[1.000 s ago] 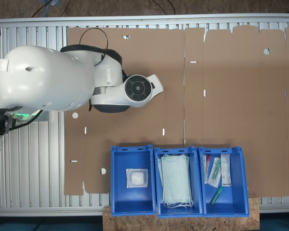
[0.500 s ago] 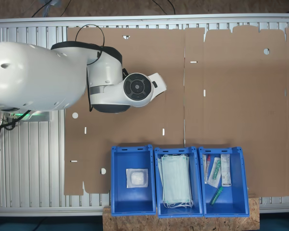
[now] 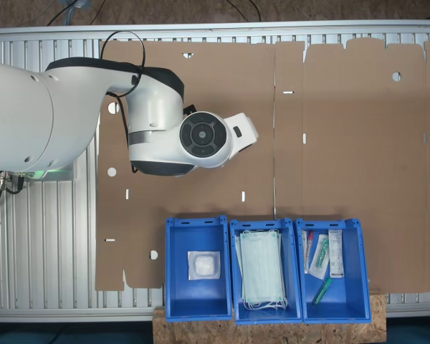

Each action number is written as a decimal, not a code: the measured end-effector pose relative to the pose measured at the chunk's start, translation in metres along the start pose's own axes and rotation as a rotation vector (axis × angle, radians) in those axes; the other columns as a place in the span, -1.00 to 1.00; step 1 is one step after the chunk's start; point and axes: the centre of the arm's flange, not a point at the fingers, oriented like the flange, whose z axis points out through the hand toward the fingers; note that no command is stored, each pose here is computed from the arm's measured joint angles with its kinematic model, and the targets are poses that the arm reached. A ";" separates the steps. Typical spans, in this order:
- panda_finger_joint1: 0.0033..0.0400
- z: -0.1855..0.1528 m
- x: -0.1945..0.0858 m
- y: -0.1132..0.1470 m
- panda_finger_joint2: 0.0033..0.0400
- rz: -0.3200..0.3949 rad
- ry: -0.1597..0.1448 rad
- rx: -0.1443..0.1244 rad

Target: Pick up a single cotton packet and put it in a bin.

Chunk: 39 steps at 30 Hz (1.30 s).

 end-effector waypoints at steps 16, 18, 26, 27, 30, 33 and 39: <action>-0.89 -0.015 -0.067 0.014 -0.89 0.133 -0.024 0.008; -0.89 -0.015 -0.077 0.015 -0.89 0.147 -0.028 0.012; -0.88 -0.016 -0.119 0.020 -0.88 0.196 -0.041 0.017; -0.88 -0.017 -0.125 0.021 -0.88 0.200 -0.042 0.016; -0.88 -0.019 -0.140 0.024 -0.88 0.214 -0.046 0.013; -0.88 -0.023 -0.155 0.028 -0.88 0.223 -0.053 0.005; -0.88 -0.032 -0.184 0.036 -0.88 0.229 -0.074 -0.017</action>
